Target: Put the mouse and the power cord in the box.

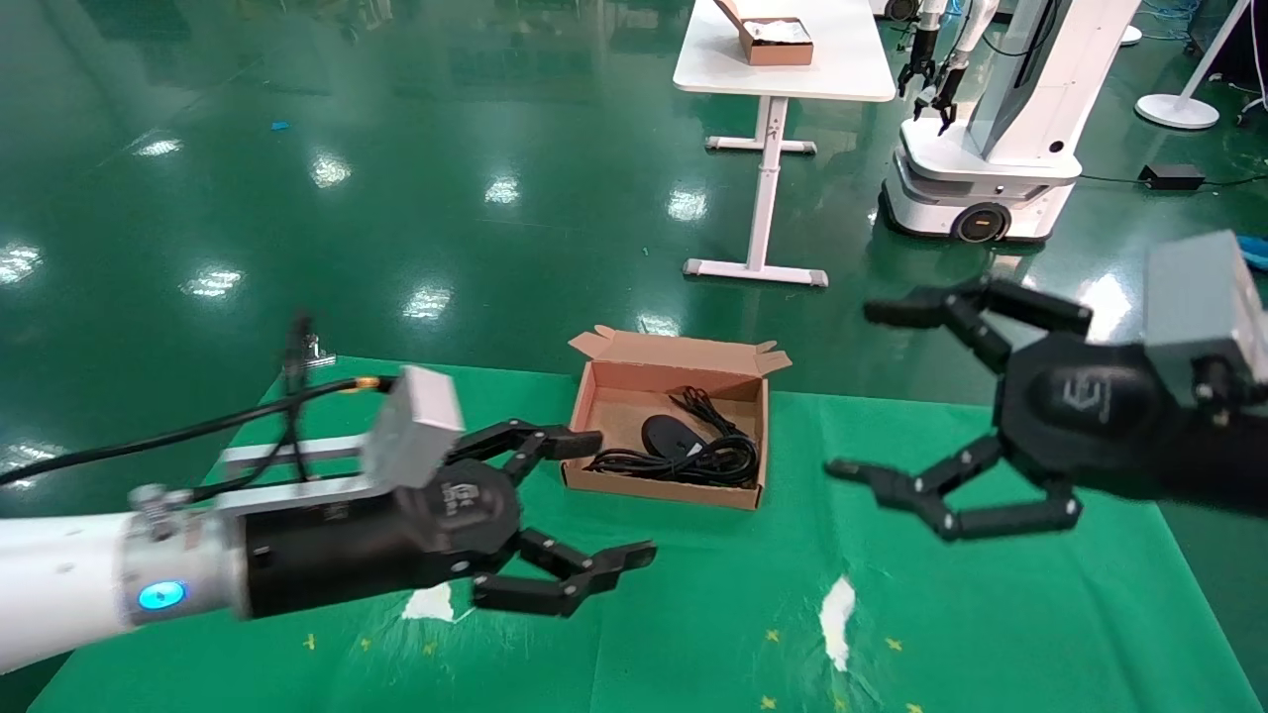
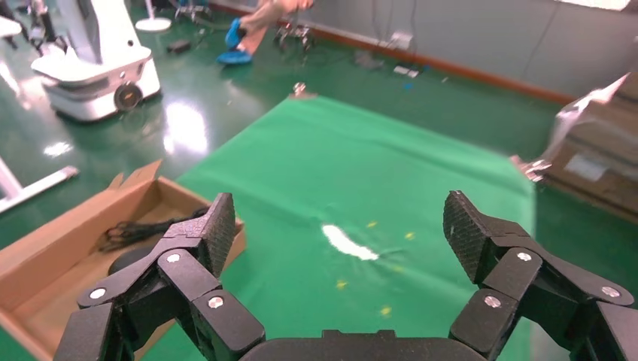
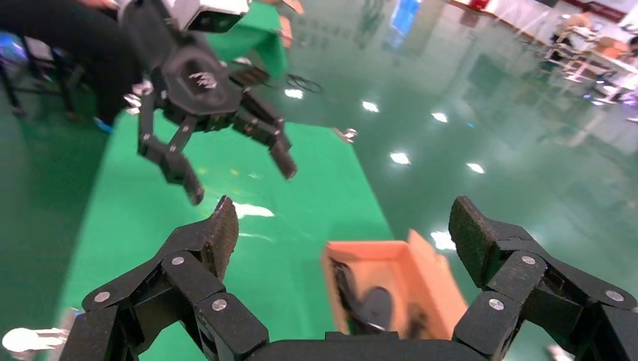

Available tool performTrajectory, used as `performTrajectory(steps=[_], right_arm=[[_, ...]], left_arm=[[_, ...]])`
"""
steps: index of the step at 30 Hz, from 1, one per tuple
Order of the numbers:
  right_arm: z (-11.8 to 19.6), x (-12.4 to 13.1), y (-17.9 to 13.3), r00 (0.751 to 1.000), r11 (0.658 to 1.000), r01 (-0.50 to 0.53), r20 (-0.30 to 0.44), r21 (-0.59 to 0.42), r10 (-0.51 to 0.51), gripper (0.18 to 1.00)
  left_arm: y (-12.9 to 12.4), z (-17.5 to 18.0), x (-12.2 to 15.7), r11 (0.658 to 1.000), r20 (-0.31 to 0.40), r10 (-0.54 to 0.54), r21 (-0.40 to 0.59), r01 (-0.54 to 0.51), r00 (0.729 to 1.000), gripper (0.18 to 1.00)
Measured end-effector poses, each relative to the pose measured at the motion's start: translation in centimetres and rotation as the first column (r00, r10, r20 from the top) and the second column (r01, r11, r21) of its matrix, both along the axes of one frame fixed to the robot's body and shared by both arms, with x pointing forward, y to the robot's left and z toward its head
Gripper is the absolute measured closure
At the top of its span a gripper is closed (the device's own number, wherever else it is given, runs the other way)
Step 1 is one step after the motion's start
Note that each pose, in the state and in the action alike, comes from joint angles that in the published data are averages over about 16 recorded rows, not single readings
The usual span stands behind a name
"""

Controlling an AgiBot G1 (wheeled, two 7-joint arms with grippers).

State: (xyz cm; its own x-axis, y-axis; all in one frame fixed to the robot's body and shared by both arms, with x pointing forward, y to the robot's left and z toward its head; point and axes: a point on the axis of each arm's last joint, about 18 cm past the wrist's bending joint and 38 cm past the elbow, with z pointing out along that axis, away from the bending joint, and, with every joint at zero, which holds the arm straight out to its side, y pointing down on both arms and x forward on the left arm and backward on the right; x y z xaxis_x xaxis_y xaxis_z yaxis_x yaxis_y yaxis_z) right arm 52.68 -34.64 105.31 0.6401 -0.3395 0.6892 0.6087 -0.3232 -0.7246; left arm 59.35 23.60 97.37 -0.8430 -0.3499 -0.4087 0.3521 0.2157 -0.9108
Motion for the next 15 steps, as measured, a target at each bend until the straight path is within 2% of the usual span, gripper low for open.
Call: performTrajectory(steps=[7,15], right_arm=[[-2.1,-1.4,1.5,0.993,0.996,-0.086,-0.075,0.029,0.088,0.178],[-4.3,-3.3,3.2,0.968,0.981,-0.180,-0.162,0.069,0.190,0.178]], left_arm=[[2.7,0.7,-4.2,0.996,0.022,-0.080,-0.032,0.081,0.997,0.189],[5.2,1.5,-9.1,0.986,0.063,-0.163,-0.029,0.165,0.985,0.184]])
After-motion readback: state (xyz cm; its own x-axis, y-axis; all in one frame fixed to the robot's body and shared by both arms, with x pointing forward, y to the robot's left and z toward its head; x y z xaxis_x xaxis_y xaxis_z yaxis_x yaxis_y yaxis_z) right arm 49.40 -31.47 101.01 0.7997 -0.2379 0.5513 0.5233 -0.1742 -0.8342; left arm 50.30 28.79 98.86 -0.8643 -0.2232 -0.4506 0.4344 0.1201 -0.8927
